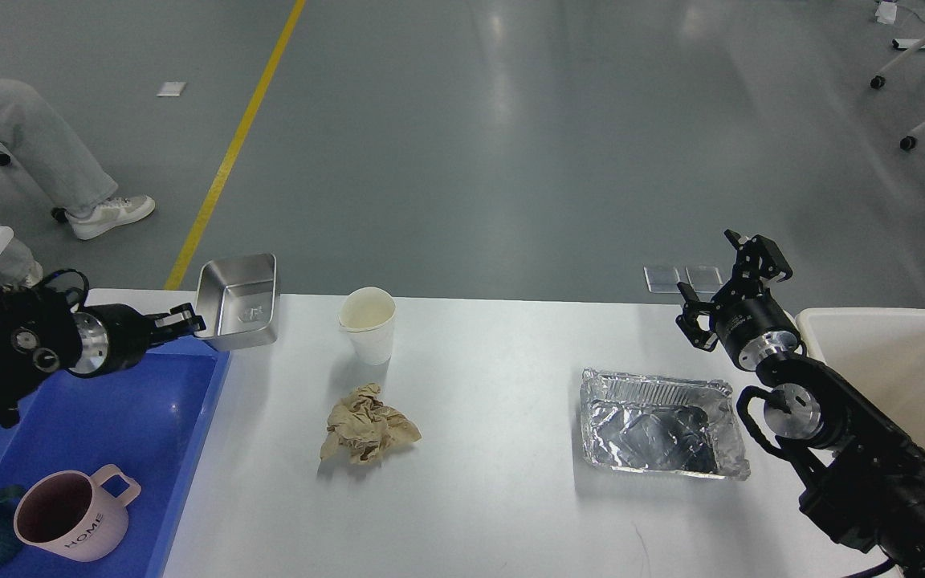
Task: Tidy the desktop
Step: 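Lift the steel box up and over toward the blue tray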
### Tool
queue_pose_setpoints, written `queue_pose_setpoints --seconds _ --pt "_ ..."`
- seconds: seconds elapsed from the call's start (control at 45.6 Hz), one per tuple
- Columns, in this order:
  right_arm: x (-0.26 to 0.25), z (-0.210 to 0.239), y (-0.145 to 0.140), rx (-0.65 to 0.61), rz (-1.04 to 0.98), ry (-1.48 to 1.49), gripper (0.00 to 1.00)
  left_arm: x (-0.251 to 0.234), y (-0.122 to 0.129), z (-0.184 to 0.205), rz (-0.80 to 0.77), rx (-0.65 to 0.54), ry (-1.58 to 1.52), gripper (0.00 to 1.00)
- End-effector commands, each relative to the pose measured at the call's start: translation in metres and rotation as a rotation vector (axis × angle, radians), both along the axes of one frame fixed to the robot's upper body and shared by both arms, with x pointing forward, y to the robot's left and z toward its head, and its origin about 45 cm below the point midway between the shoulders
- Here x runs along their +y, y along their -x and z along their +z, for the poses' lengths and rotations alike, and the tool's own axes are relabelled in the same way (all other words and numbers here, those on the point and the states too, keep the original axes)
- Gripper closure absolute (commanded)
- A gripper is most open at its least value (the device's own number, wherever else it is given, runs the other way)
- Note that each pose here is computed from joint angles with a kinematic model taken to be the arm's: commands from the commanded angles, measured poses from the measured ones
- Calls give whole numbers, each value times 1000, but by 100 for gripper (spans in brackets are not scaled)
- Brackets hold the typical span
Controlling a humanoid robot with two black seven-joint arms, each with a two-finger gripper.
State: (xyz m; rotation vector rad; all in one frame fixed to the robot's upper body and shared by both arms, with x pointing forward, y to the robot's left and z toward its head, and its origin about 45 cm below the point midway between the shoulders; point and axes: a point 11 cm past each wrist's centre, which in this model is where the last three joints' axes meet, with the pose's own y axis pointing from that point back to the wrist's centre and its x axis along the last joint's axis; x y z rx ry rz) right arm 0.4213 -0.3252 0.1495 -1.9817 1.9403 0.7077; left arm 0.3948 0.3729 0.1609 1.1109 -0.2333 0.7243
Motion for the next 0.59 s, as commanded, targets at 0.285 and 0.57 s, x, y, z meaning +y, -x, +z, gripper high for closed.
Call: queue_pose_setpoints --seconds 0.285,0.57 --pt "4 1 -1 -4 4 -6 0 45 24 156 -82 -126 46 99" --pt "5 1 -2 -1 1 -5 0 61 38 200 -79 -151 40 99"
